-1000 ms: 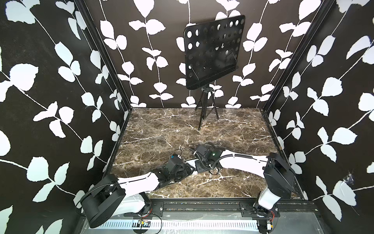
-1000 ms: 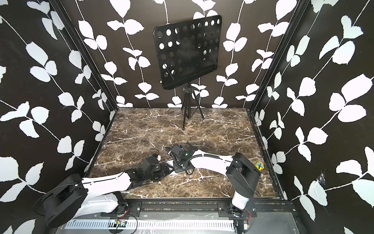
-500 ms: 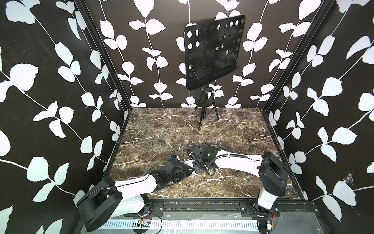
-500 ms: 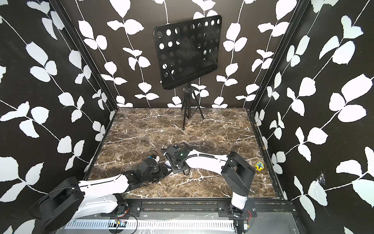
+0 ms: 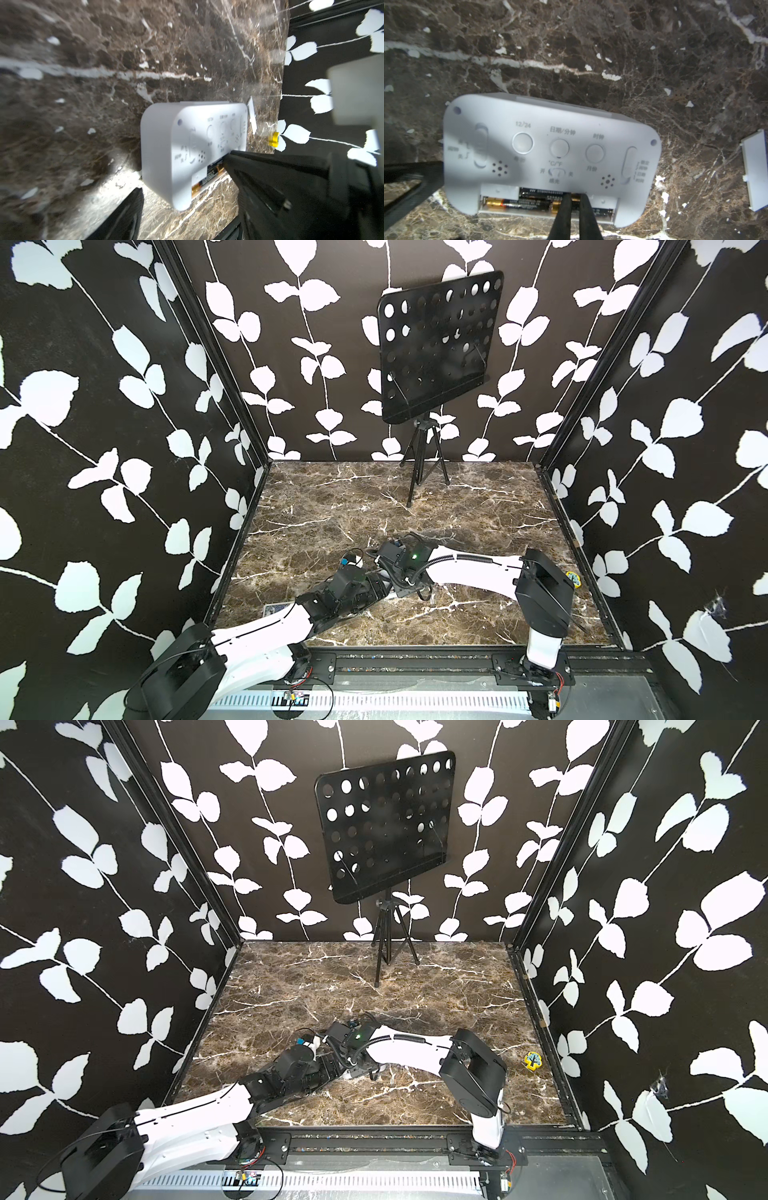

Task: Insert the battery into the alarm
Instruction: Install the battery in the alarm, then adjust the alarm at the center of the board.

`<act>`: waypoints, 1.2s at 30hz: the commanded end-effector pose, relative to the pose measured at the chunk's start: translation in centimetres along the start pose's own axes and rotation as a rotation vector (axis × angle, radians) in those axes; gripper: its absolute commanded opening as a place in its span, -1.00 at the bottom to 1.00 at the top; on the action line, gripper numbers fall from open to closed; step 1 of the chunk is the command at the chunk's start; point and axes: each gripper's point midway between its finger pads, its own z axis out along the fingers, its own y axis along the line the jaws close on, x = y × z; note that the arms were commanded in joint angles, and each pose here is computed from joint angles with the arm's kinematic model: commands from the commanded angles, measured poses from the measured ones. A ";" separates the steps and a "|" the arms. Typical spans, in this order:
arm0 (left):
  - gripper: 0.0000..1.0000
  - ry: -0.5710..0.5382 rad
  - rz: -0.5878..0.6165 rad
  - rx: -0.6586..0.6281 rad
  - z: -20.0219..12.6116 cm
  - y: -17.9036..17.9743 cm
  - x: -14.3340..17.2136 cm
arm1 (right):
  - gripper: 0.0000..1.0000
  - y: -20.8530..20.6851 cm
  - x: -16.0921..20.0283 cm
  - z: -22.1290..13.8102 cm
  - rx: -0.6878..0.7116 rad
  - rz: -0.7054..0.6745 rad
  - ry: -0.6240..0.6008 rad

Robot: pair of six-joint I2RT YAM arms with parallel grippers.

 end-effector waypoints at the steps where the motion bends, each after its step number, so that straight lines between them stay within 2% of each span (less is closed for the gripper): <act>1: 0.48 -0.008 -0.006 -0.052 -0.3 1.5 -0.2 | -0.72 -3.0 3.6 3.3 0.143 -0.038 0.141; 8: 0.49 -0.009 0.009 -0.116 -1.5 1.8 -1.4 | -0.54 -1.0 -1.9 -2.0 0.037 -0.002 -0.031; 13: 0.39 -0.021 0.032 -0.123 -2.0 1.0 -2.7 | -0.47 -1.1 -2.7 -4.5 -0.017 0.016 -0.101; 15: 0.31 0.006 0.059 -0.117 -1.7 0.3 -2.6 | -0.49 -1.0 -2.4 -4.9 -0.048 0.019 -0.121; 18: 0.24 0.062 0.107 -0.155 -1.2 0.1 -2.3 | -0.58 -1.7 -1.1 -4.8 -0.048 0.053 -0.097; 21: 0.30 0.075 0.183 -0.207 -1.1 -0.6 -3.2 | -0.64 -3.2 1.4 -3.7 -0.052 0.140 -0.047; 23: 0.30 0.080 0.203 -0.259 -0.7 -0.7 -4.1 | -0.71 -3.5 2.3 -3.6 -0.092 0.174 -0.069; 26: 0.12 0.083 0.155 -0.309 0.5 0.1 -6.5 | -0.79 -3.3 3.5 -2.8 -0.157 0.193 -0.080; 27: 0.01 0.085 0.141 -0.312 1.1 0.2 -7.1 | -0.82 -3.1 4.0 -2.3 -0.169 0.190 -0.063; 29: -0.08 0.107 0.128 -0.307 2.5 0.2 -7.7 | -0.84 -2.8 4.6 -1.6 -0.181 0.185 -0.041; 34: -0.35 0.240 0.123 -0.254 5.9 -1.0 -7.1 | -0.85 -1.8 3.0 -0.6 -0.200 0.201 -0.062; 36: -0.39 0.273 0.112 -0.238 6.5 -1.1 -6.7 | -0.86 -1.6 2.6 0.7 -0.173 0.198 -0.034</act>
